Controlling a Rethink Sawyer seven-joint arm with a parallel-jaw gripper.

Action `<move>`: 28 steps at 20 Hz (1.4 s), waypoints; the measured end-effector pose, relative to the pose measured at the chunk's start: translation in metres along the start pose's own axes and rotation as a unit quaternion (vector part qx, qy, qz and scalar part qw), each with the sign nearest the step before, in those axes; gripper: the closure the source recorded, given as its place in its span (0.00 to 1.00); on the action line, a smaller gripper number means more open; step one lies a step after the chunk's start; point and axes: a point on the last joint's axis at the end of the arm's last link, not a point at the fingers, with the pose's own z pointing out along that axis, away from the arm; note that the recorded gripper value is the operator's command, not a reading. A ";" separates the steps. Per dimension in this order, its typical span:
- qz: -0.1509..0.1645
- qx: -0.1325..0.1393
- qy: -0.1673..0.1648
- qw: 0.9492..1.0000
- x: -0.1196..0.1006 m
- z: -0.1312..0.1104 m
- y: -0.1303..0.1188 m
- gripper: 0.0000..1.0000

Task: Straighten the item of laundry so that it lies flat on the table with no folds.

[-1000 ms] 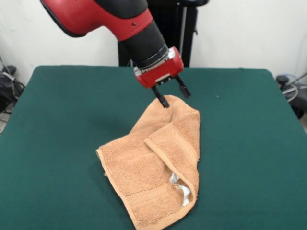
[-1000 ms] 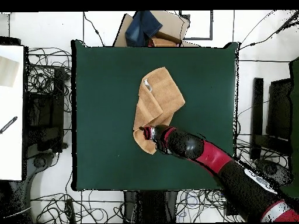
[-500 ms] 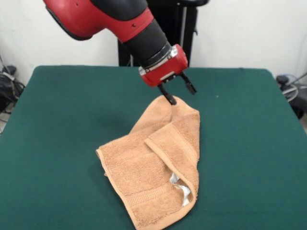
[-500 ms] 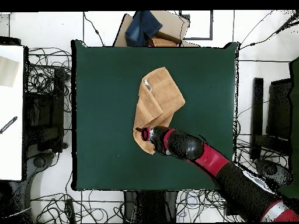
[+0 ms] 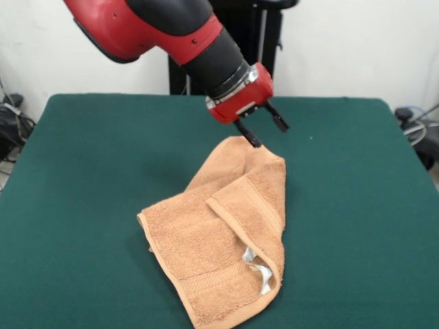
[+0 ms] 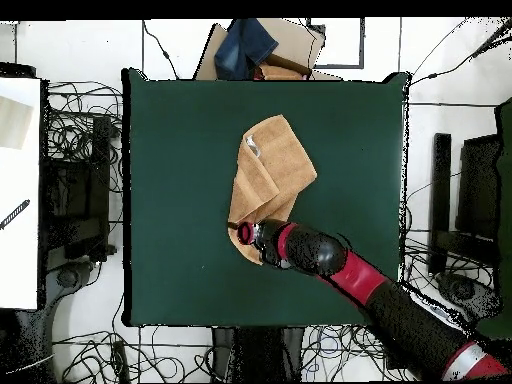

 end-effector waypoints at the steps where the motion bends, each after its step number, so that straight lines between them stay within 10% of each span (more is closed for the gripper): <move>1: 0.001 -0.002 0.002 1.000 0.001 0.001 0.000 0.00; 28: 0.015 -0.047 0.058 0.997 -0.006 0.010 -0.010 0.00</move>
